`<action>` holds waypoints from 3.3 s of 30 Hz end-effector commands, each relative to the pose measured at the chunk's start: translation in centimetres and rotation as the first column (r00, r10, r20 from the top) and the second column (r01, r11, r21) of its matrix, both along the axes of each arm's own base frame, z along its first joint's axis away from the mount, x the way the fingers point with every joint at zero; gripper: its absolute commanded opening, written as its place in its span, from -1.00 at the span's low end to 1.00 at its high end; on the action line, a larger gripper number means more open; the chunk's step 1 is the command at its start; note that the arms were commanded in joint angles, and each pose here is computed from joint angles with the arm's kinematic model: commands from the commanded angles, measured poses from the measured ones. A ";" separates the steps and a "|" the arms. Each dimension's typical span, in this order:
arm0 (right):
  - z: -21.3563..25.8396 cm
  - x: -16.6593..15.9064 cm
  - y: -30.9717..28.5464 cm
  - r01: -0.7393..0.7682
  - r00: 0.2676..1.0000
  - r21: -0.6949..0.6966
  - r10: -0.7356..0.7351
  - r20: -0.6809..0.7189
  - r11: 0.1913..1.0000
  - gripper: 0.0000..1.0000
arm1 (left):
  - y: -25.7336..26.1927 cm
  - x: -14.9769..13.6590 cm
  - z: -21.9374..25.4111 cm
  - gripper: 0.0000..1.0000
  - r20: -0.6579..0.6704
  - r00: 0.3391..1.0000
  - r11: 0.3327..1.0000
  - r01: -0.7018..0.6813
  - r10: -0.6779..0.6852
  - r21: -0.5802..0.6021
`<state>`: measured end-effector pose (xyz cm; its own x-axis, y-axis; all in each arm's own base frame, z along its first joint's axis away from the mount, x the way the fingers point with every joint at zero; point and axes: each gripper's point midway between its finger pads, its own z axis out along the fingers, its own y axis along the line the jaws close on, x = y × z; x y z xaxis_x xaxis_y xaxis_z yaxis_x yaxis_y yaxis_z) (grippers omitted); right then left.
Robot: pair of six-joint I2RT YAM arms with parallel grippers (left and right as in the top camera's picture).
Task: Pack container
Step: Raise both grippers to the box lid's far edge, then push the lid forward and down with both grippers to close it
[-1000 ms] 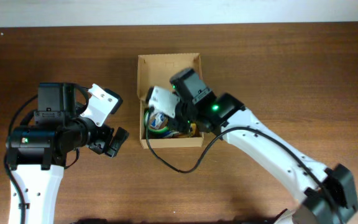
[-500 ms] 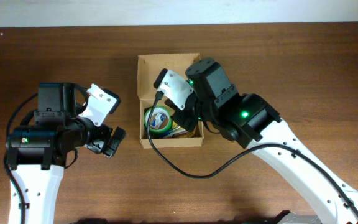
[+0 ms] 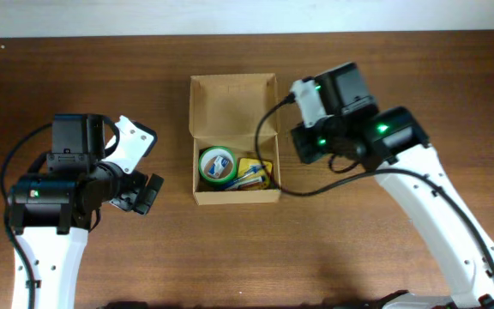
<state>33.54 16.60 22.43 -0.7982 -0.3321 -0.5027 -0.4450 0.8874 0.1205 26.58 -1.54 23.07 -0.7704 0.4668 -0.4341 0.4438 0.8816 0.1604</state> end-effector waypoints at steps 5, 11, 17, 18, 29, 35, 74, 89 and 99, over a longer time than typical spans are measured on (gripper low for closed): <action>0.9 0.1 -1.2 0.061 0.998 0.026 -0.060 -0.005 0.998 -0.92 | 0.1 0.7 0.3 0.99 0.029 1.000 1.000 -0.002 0.002 -0.004; 0.8 0.1 -1.3 0.062 0.998 0.023 -0.062 -0.007 0.998 -0.92 | -1.6 1.5 0.9 0.99 0.068 0.997 0.995 0.047 -0.042 -0.086; 0.8 0.1 -1.3 0.062 0.998 0.021 -0.062 -0.006 0.998 -0.93 | -6.0 2.8 3.4 0.99 0.193 0.968 0.933 0.214 -0.162 -0.291; 0.8 0.1 -1.3 0.062 0.998 0.021 -0.062 -0.006 0.998 -0.92 | -6.0 3.1 3.7 0.99 0.208 0.965 0.932 0.219 -0.162 -0.288; 0.7 0.0 -1.4 0.062 0.998 0.020 -0.062 -0.012 0.998 -0.92 | -8.0 4.8 6.1 0.99 0.338 0.917 0.876 0.331 -0.211 -0.351; 0.3 -1.4 -1.1 0.043 0.997 0.034 -0.040 -0.073 0.999 0.24 | -8.0 8.5 5.5 0.99 0.293 0.955 0.856 0.195 -0.054 -0.478; -9.0 14.0 0.6 0.230 0.973 0.361 -0.205 -0.106 0.904 -0.92 | -5.6 26.1 -12.0 -0.96 -0.253 0.926 0.513 -0.367 0.281 -0.776; -14.6 15.8 2.0 0.382 0.918 0.428 -0.284 -0.275 0.819 -0.93 | -10.4 25.3 -15.6 -0.96 -0.358 0.915 0.495 -0.403 0.188 -0.770; -11.6 14.9 5.4 0.267 0.948 0.613 -0.086 -0.307 0.744 -0.93 | -13.1 24.6 -13.5 -0.96 -0.339 0.939 0.440 -0.326 0.052 -0.837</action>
<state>49.27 20.39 9.66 -0.9121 0.1897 -0.3635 -0.1268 0.7126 0.6900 51.43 -12.99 7.95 -0.9103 -0.2592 -0.3228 0.0942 0.6296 -0.7712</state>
